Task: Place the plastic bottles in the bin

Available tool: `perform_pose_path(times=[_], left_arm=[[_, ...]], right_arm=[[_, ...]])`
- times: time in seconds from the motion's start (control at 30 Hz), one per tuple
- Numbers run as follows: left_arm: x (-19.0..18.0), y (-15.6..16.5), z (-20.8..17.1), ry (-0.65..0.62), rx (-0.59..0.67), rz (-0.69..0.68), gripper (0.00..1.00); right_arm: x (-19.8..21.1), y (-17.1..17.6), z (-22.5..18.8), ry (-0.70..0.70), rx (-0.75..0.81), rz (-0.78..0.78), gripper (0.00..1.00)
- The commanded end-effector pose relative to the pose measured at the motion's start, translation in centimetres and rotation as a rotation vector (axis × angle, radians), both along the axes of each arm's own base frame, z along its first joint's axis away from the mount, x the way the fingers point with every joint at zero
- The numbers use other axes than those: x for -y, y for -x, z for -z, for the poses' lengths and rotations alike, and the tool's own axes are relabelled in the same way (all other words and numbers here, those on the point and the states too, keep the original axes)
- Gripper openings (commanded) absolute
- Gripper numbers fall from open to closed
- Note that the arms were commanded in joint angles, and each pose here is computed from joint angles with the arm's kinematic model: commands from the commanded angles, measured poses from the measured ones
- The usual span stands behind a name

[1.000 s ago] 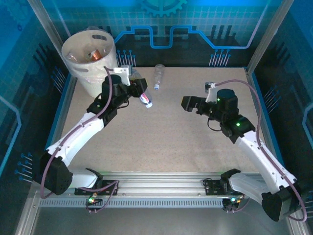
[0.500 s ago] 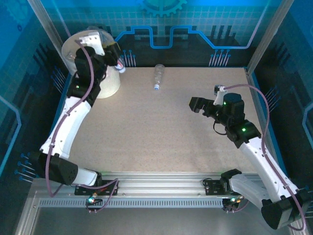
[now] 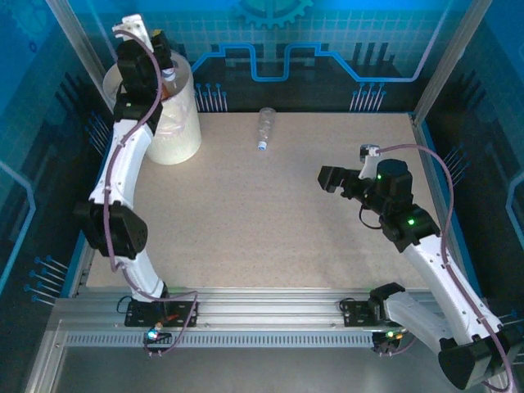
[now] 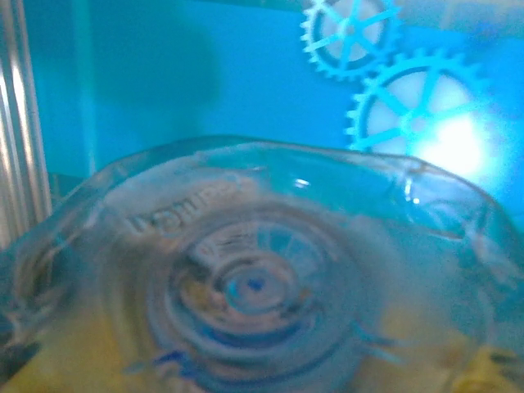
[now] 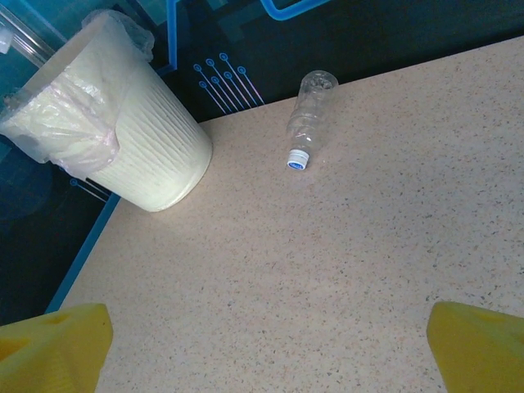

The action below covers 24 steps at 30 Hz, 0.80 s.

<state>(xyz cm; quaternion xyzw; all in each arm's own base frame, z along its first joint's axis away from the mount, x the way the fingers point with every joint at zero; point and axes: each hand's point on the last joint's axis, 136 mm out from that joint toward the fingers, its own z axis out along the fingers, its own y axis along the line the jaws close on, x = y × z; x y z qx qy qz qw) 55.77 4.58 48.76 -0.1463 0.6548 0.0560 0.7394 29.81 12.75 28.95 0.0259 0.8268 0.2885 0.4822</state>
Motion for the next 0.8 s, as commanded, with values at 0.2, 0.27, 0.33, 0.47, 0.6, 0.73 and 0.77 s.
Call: perform_pose_path(times=[0.2,0.27,0.33,0.47,0.6,0.73,0.77], left_arm=[[-6.5,-5.3,2.9,0.207,0.017,-0.051,0.57],[-7.5,-6.3,4.7,0.279,-0.015,-0.058,0.6],[-8.0,-7.1,6.1,0.33,-0.029,-0.053,0.65],[-8.5,-7.7,6.6,0.418,-0.037,-0.028,0.79],[-8.2,-7.2,5.3,0.427,-0.027,-0.008,0.9],[-8.3,-5.9,3.6,0.421,-0.013,-0.023,0.98],[-8.4,-5.7,3.5,0.417,-0.015,-0.029,0.99]], right_arm=[[0.8,0.1,1.3,0.04,-0.036,0.022,1.0],[0.9,0.0,1.6,0.041,-0.042,0.032,1.0],[1.0,-0.1,1.7,0.037,-0.049,0.04,1.0],[0.8,-0.3,1.9,0.027,-0.057,0.039,1.0],[0.7,-0.4,3.4,0.018,-0.097,0.043,1.0],[0.7,-0.6,3.8,0.015,-0.116,0.05,1.0],[0.7,-0.6,3.9,0.013,-0.121,0.051,1.0]])
